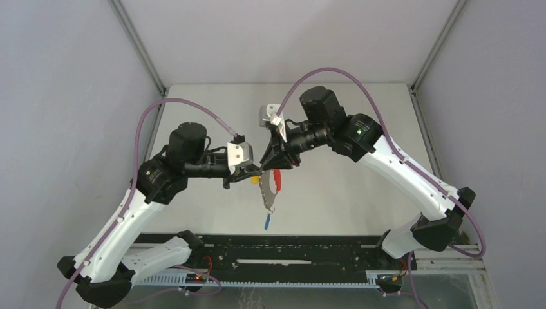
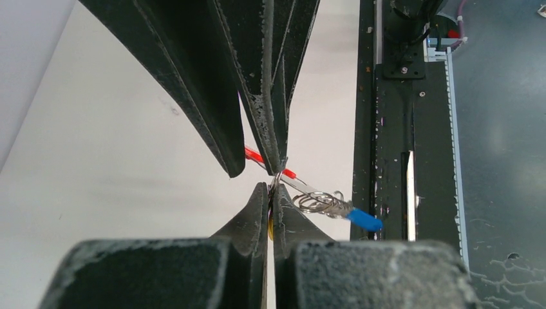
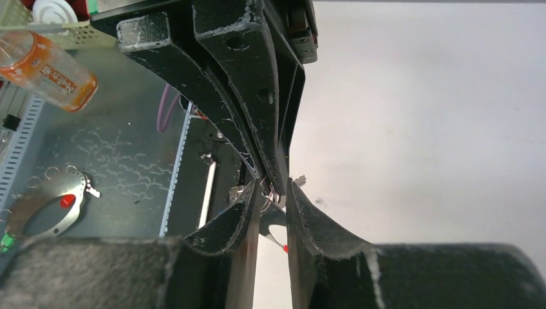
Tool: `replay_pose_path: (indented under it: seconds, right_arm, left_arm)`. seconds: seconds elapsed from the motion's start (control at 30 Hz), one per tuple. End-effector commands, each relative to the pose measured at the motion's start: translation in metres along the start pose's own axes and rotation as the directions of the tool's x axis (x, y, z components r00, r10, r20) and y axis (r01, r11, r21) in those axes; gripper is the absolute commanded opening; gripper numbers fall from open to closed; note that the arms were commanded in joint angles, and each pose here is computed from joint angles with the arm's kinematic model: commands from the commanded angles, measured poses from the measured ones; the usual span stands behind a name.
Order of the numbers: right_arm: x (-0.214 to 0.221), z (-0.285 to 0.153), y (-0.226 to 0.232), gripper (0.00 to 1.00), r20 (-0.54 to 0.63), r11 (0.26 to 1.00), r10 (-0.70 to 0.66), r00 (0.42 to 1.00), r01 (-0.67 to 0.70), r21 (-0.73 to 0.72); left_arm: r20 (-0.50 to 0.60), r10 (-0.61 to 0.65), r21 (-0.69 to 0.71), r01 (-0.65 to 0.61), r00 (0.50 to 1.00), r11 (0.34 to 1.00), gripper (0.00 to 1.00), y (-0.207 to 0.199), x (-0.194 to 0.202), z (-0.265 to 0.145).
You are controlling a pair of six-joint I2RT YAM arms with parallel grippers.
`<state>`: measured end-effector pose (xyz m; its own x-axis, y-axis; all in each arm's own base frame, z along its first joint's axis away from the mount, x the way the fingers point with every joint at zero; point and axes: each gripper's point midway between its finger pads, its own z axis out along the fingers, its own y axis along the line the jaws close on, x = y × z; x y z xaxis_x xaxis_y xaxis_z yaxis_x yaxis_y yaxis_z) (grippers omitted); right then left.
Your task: Put the keys on the keyring
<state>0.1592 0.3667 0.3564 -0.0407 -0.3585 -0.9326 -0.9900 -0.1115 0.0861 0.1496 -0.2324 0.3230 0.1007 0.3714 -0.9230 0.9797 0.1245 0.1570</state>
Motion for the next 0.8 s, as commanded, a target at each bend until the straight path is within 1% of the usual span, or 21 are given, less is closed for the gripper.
replay_pose_path:
  seconds: [0.0,0.07,0.13,0.33,0.47,0.67,0.77]
  right_arm:
    - [-0.004,0.000,0.006,0.28,-0.026,0.999,-0.032,0.999,0.032,-0.003]
    - [-0.002,0.002,0.006,0.29,-0.036,0.999,-0.032,0.999,0.032,-0.004]
    - [-0.002,0.002,0.007,0.34,-0.038,0.999,-0.035,0.999,0.035,-0.003]
    - [-0.011,-0.005,0.006,0.40,-0.009,0.999,-0.040,0.999,0.041,0.027]
    - [-0.018,-0.009,0.011,0.42,0.041,1.000,-0.028,0.999,0.028,-0.002]
    - [-0.021,-0.007,0.024,0.42,0.083,0.996,0.006,0.997,0.001,-0.088]
    - [-0.022,-0.008,0.025,0.42,0.093,0.994,0.016,0.996,-0.006,-0.106]
  left_arm:
    - [0.074,0.091,-0.050,-0.088,0.993,0.995,0.00,0.011,-0.033,-0.010]
    - [0.071,0.092,-0.054,-0.089,0.993,0.995,0.00,0.012,-0.032,-0.010]
    - [0.066,0.092,-0.059,-0.088,0.994,0.994,0.00,0.013,-0.031,-0.010]
    - [0.065,0.097,-0.075,-0.092,0.993,0.993,0.00,0.014,-0.029,-0.010]
    - [0.068,0.100,-0.105,-0.093,0.993,0.990,0.00,0.020,-0.030,-0.010]
    - [0.069,0.100,-0.136,-0.090,0.993,0.987,0.00,0.025,-0.031,-0.011]
    - [0.068,0.101,-0.138,-0.091,0.993,0.986,0.00,0.025,-0.030,-0.011]
